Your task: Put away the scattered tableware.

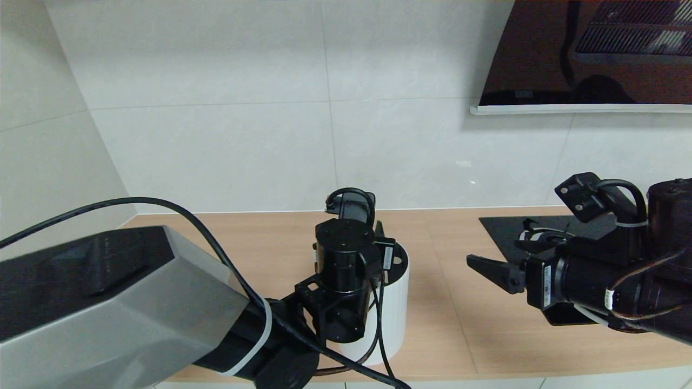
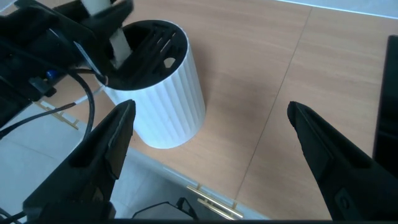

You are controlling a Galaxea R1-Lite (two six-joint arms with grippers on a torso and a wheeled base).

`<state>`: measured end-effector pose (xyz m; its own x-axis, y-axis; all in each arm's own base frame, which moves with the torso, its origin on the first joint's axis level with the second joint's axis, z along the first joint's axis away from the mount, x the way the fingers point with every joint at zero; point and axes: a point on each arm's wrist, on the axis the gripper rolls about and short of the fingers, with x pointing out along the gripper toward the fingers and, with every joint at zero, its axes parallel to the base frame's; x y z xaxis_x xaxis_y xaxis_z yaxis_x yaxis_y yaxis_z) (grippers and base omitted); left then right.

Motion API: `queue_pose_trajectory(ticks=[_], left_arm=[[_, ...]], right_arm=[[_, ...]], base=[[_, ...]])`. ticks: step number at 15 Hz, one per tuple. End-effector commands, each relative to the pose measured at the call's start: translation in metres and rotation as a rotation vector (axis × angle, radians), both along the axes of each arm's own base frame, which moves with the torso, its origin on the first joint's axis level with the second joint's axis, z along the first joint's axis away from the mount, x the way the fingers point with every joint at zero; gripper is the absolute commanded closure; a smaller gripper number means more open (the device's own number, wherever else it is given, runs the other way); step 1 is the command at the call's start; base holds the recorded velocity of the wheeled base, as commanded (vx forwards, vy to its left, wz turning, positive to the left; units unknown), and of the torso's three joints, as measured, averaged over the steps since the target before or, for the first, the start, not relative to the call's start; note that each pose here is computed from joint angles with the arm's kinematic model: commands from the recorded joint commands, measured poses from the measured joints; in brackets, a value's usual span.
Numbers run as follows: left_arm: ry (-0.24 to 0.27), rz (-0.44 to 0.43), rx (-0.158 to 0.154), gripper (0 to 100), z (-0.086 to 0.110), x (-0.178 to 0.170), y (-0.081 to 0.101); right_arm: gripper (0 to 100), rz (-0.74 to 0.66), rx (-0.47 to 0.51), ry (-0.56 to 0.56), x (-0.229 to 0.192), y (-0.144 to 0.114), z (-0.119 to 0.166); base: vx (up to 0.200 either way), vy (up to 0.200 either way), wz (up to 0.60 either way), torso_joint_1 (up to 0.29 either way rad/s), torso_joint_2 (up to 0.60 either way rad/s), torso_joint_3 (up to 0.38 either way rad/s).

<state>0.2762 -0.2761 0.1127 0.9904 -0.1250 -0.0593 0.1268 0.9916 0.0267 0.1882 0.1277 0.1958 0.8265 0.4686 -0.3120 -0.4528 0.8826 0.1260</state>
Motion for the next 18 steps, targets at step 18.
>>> queue_pose_trajectory(ticks=[18], left_arm=[[-0.284,0.029,-0.136,0,0.129,-0.091,0.141]], right_arm=[[0,-0.017,0.107,-0.188,-0.034,-0.025,0.042]], base=[[0.0,0.0,0.0,0.0,0.0,0.0]])
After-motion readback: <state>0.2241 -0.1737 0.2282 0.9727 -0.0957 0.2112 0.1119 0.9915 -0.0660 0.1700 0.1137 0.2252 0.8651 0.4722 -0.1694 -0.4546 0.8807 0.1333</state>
